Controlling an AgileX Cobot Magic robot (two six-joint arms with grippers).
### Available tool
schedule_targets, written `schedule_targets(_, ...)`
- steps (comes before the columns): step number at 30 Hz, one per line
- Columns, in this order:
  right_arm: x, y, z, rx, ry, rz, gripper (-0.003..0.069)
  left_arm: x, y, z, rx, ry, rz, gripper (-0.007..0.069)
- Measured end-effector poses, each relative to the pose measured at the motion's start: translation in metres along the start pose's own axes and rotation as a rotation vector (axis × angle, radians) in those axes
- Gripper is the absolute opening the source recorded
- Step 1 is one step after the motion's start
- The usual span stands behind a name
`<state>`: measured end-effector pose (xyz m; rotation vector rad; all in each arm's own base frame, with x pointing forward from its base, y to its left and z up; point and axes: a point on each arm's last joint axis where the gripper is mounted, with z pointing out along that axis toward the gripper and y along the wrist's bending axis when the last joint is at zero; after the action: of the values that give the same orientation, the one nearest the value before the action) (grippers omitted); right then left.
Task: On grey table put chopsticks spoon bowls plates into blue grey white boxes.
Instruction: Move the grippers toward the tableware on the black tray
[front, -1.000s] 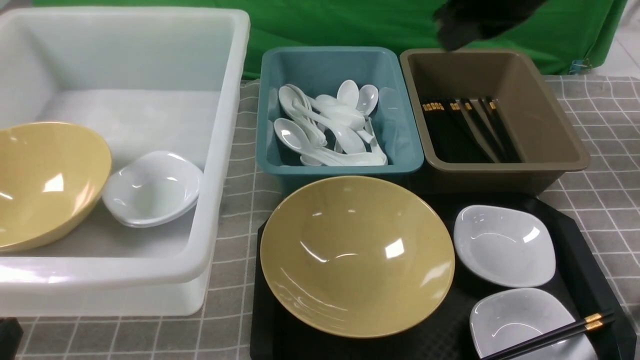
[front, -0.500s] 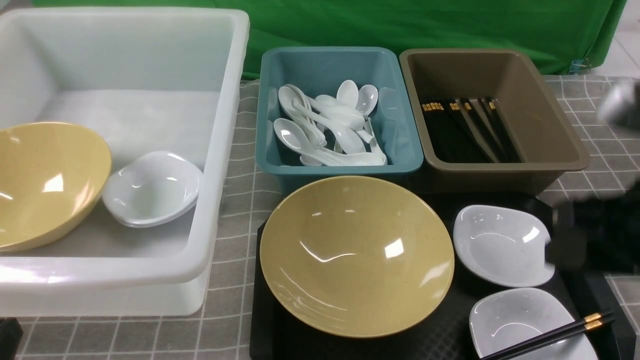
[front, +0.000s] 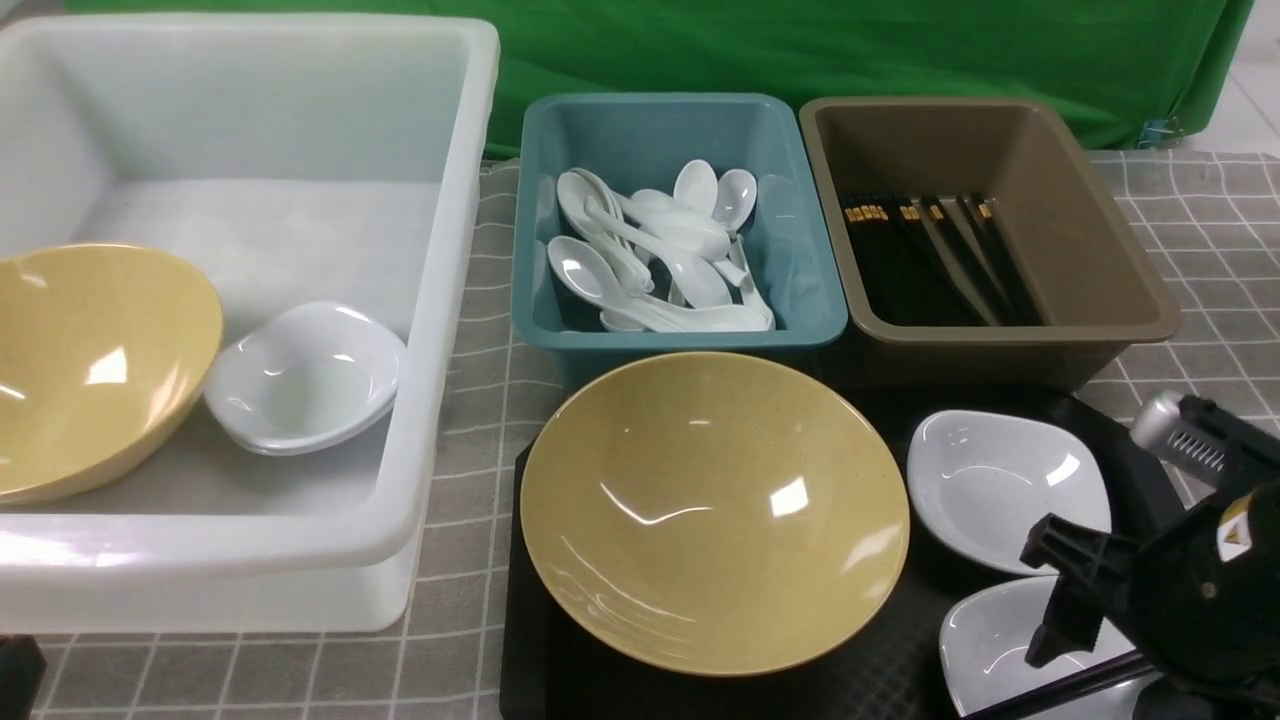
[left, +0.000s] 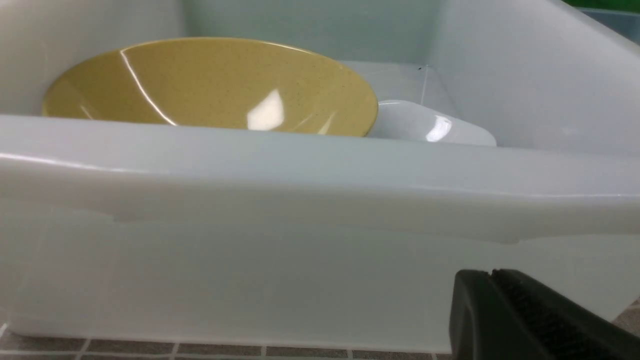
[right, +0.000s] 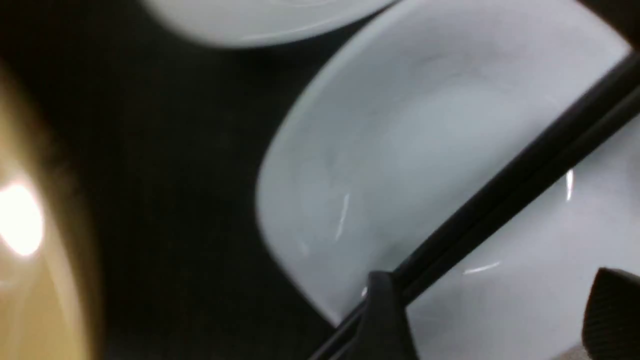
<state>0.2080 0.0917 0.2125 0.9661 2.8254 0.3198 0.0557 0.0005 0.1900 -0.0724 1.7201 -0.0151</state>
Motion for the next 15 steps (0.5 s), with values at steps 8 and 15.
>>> schedule_targets(8,-0.004,0.001,0.028,0.096,0.036,0.111,0.0488,0.0,0.0,0.0,0.0,0.0,0.0,0.0018)
schedule_targets(15,-0.007,0.003,0.043,0.119,0.04,0.139,0.0486,0.0,0.0,0.0,0.0,0.0,0.0,0.0018)
